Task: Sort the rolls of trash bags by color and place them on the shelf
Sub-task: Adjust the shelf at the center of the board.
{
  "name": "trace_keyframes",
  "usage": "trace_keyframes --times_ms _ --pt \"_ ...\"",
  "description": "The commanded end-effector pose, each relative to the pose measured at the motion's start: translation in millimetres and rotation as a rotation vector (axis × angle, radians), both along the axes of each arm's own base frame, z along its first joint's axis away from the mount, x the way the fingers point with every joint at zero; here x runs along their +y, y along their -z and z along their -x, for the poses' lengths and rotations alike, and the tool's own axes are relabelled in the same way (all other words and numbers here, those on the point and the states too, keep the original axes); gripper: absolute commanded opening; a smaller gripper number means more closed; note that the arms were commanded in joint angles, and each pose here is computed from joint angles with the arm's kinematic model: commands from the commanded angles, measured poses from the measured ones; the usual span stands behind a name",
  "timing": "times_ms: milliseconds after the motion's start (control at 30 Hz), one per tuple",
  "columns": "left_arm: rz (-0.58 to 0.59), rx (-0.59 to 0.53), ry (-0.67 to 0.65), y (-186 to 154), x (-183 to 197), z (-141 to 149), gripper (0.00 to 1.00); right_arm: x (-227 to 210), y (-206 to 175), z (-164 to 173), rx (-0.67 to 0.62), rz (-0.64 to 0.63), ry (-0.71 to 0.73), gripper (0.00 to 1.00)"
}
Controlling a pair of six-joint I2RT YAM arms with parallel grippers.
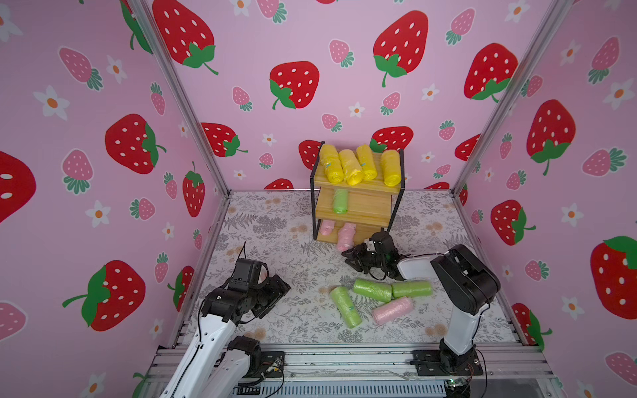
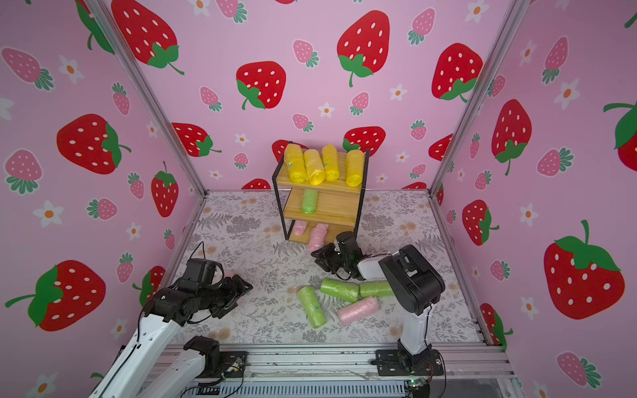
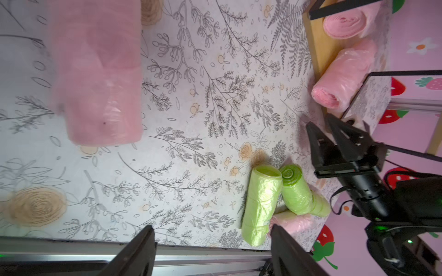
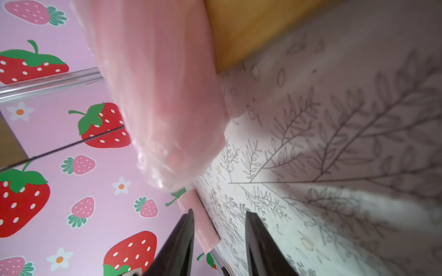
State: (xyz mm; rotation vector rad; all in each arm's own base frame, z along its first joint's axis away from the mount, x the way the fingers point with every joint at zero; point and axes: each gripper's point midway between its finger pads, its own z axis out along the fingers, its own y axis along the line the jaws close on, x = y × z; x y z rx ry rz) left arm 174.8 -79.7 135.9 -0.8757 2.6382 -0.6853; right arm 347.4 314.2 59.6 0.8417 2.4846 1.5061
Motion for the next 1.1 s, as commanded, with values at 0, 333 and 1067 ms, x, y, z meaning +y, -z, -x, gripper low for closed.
trace_keyframes --times_ms 0,333,1067 --pt "-0.132 0.035 0.042 -7 22 10 0.81 -9 -30 -13 -0.037 -0.024 -0.005 0.4" --pt "-0.095 0.125 0.017 4 38 -14 0.83 -43 -37 -21 -0.032 0.026 -0.042 0.63" --pt "-0.07 0.324 0.088 36 84 -64 0.78 -49 -55 58 -0.115 0.099 -0.31 0.79"
